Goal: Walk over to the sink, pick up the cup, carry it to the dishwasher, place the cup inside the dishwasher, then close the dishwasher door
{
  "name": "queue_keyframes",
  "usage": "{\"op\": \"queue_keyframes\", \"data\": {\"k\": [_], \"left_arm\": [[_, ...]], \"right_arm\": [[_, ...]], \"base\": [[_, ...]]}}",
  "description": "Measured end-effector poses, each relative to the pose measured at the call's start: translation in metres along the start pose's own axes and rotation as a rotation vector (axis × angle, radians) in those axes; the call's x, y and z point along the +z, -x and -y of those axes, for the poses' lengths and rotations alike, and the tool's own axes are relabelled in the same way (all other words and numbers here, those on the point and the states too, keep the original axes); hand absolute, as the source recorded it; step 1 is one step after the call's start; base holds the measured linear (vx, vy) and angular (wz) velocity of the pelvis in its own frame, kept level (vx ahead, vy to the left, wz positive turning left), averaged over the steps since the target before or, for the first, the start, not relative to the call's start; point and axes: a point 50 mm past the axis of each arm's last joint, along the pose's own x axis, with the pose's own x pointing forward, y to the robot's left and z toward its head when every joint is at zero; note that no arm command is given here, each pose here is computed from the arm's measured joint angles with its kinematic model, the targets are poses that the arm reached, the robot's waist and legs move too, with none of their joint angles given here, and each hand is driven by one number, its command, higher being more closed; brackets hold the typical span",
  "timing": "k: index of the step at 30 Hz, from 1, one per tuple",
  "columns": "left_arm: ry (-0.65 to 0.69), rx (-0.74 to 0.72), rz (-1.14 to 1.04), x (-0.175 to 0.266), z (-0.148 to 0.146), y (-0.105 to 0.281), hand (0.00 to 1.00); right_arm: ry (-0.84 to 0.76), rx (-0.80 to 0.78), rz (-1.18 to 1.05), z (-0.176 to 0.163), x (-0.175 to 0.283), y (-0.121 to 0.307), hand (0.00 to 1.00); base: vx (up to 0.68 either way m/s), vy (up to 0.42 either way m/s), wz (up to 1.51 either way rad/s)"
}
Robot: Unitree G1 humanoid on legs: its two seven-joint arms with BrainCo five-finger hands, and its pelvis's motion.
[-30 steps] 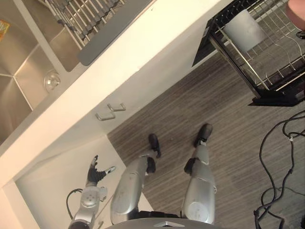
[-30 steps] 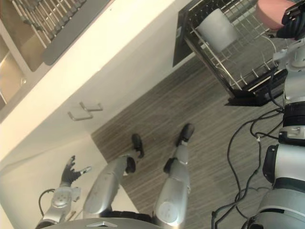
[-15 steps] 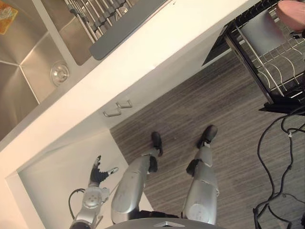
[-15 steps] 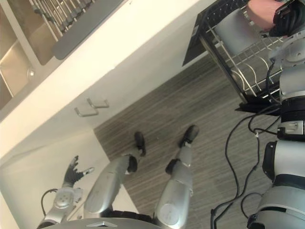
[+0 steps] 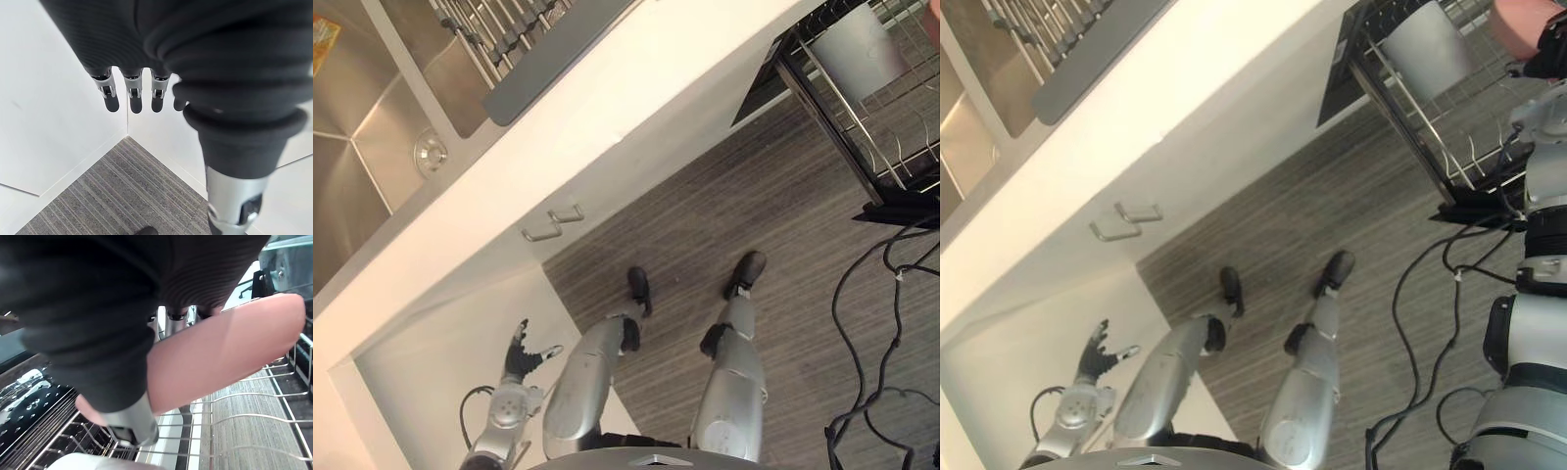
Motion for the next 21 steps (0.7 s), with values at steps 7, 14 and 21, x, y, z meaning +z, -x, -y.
{"op": "queue_keyframes", "data": {"k": [7, 14, 21], "left_arm": [[-0.002, -0.013, 0.007, 0.001, 0.004, 0.001, 0.0], [0.02, -0.014, -0.039, -0.018, 0.008, 0.019, 0.0], [0.031, -0.003, -0.04, -0.024, 0.007, 0.027, 0.0]], "right_arm": [[-0.042, -0.047, -0.028, 0.013, -0.012, 0.001, 0.0], [-0.198, -0.077, -0.068, 0.017, -0.035, 0.008, 0.0], [-0.425, -0.073, 0.015, 0.021, -0.041, 0.024, 0.0]], "base": [[-0.01, -0.003, -0.03], [0.0, 0.009, 0.08], [0.05, 0.009, 0.02]]}}
